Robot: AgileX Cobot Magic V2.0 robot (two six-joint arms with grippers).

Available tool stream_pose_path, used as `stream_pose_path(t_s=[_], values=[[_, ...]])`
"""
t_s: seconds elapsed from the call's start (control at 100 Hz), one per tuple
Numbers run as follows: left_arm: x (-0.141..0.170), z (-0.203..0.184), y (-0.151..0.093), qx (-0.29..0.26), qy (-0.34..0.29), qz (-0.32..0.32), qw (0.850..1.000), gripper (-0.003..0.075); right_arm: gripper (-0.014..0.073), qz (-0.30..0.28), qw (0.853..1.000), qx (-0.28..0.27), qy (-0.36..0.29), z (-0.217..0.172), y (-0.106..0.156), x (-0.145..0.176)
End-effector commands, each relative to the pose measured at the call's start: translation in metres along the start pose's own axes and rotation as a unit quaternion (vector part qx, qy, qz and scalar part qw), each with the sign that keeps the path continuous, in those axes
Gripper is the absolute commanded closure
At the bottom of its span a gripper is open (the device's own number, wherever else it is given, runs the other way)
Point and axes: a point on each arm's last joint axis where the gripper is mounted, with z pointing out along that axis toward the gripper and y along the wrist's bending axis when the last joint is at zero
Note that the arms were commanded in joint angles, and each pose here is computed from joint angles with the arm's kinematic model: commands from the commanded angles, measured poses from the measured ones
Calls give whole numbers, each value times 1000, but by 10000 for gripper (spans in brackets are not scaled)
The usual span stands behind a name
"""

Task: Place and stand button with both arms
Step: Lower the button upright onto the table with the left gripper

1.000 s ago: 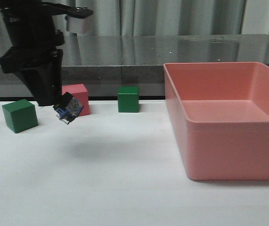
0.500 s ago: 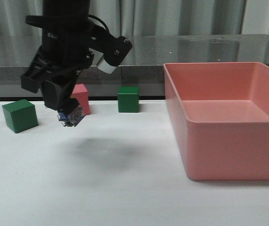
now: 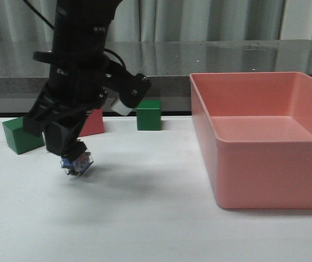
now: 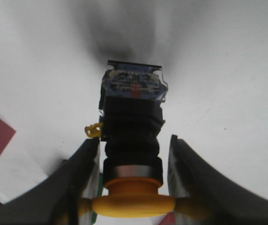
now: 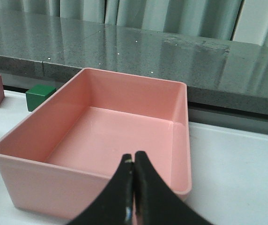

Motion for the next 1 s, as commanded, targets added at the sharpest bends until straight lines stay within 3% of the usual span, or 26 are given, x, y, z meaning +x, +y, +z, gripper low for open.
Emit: stream_pose_path(t_s=[0.0,0.39,0.48,0.63,0.7,0.99], values=[[11,-17,-8,5,17,-7,1000,739,657,-3,999,11,-44,-2,-3,-15],[10,-12,-13,16,21,-7,1000,711,657,-3,999,11,-44,-2,-3,-15],[8,-13,-13,19,12,-11,1000,583,657,-3,999,11,-44,-2,-3,-15],[8,-13,-12,17,9,-14,1000,246,657,-3,999,11,-44,-2,-3,-15],[9,-14,-12,16,9,-14,1000,159,657,-3,999,11,-44,-2,-3,-15],[22,-36,-14,-8,-3,-30,1000,146,657,-3,999,11,-44,-2,-3,-15]])
